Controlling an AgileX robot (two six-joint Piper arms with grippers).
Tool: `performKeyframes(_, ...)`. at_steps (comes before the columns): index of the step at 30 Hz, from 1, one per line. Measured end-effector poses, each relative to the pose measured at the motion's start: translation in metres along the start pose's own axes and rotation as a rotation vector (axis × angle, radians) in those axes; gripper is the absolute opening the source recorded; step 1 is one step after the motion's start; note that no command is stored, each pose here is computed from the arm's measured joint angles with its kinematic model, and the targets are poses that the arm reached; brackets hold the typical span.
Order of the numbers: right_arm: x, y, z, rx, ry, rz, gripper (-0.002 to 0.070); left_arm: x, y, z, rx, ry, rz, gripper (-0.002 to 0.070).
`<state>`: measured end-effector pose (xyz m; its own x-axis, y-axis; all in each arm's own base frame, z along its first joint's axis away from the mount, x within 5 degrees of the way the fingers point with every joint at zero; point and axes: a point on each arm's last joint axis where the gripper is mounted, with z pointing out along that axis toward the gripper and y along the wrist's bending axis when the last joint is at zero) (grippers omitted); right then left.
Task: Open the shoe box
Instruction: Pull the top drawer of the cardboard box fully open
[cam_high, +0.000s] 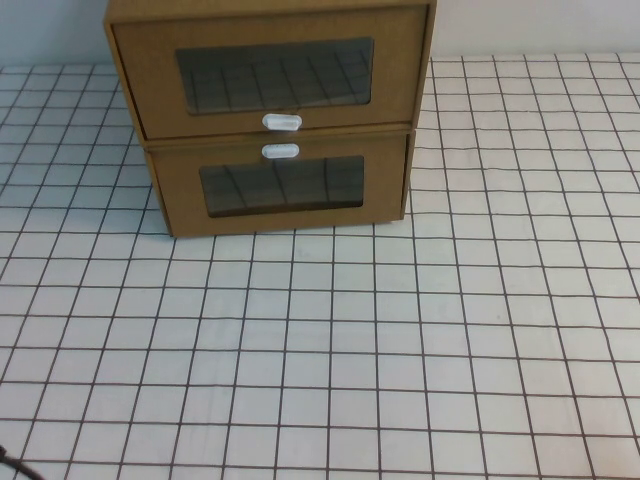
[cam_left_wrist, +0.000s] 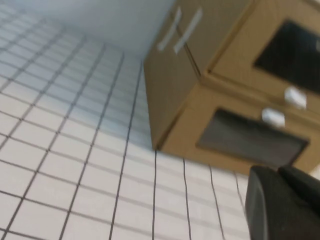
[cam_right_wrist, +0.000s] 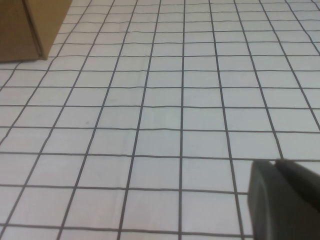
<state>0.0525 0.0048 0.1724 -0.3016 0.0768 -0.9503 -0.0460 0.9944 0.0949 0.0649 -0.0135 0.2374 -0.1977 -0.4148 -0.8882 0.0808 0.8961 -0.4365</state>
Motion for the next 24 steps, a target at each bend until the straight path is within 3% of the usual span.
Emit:
performKeyframes(9,0.000,0.000,0.000,0.000,0.000,0.000,-0.0013,-0.084,-0.046,0.056,0.045,0.400,0.280,-0.0002)
performKeyframes(17,0.000,0.000,0.000,0.000,0.000,0.000,-0.0013,-0.181,-0.094,0.135,0.213,0.374,0.447,-0.0002)
performKeyframes(24,0.000,0.000,0.000,0.000,0.000,0.000,-0.0014,-0.225,-0.134,0.212,0.356,0.364,0.521,-0.0002)
